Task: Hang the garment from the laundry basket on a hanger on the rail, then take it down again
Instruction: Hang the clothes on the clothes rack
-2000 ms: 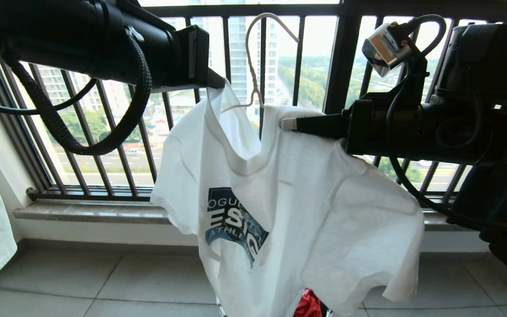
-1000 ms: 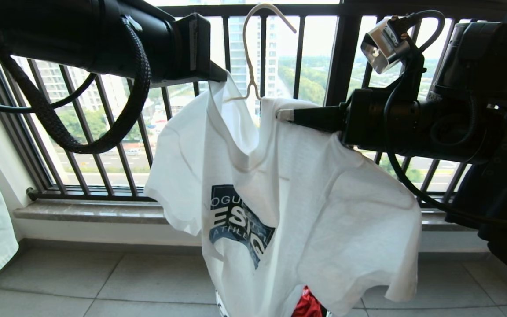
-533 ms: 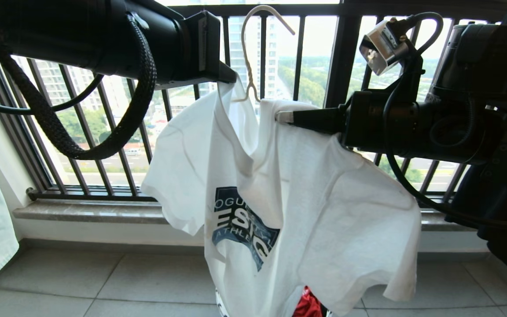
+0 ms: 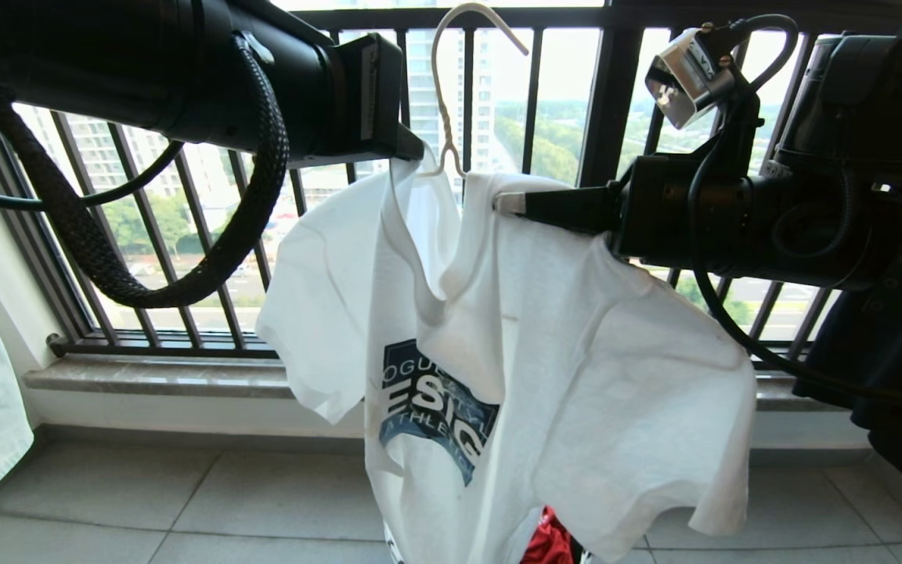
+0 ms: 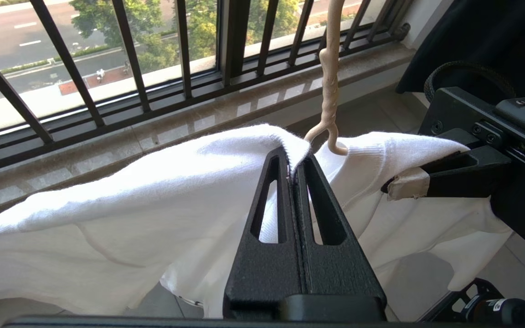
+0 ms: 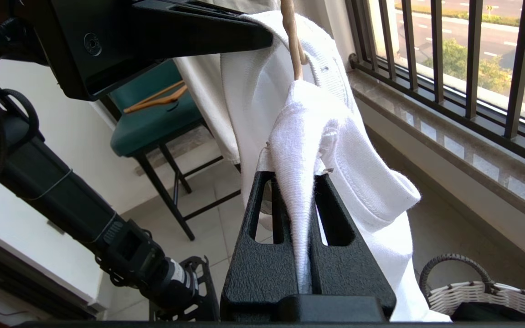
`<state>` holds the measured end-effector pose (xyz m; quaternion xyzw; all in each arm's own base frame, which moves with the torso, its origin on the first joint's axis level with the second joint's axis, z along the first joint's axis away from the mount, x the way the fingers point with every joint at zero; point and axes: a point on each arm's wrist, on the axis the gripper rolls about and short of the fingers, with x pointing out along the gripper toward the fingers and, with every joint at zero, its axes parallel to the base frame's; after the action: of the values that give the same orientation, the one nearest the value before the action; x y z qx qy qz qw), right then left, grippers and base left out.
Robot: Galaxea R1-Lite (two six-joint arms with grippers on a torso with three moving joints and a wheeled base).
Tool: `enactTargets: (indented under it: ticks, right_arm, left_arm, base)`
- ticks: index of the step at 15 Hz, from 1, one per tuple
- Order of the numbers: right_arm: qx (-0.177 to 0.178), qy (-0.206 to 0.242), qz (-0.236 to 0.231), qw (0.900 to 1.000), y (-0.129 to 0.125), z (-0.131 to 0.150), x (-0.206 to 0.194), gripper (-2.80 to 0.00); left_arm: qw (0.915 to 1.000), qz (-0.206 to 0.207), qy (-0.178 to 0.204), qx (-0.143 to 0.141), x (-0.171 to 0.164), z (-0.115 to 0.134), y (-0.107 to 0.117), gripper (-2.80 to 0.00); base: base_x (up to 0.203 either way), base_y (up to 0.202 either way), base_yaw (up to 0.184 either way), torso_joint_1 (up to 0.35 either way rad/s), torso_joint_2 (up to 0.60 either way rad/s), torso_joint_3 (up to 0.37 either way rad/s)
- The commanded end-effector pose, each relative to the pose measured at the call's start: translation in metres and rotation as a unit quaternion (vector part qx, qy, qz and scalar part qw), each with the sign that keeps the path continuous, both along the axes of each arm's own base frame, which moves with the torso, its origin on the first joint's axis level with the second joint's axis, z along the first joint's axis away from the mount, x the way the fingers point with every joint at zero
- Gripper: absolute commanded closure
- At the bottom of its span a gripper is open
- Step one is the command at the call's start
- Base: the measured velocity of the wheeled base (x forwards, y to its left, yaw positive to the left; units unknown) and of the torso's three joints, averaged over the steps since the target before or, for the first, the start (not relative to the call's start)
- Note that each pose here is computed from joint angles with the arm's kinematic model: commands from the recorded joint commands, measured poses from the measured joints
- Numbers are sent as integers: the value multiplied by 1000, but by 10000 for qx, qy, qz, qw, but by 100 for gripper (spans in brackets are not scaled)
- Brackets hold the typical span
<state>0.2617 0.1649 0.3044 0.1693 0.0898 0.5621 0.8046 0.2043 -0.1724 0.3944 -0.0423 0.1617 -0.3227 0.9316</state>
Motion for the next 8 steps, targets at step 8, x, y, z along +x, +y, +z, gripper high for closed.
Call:
enactTargets:
  ticks: [8]
  right_arm:
    - [92,-130,127,9998,1,1,2,0]
  left_arm:
    - [9999,70,-141,-53,-6,6,5,0]
  base:
    - [0,0,0,0,0,0]
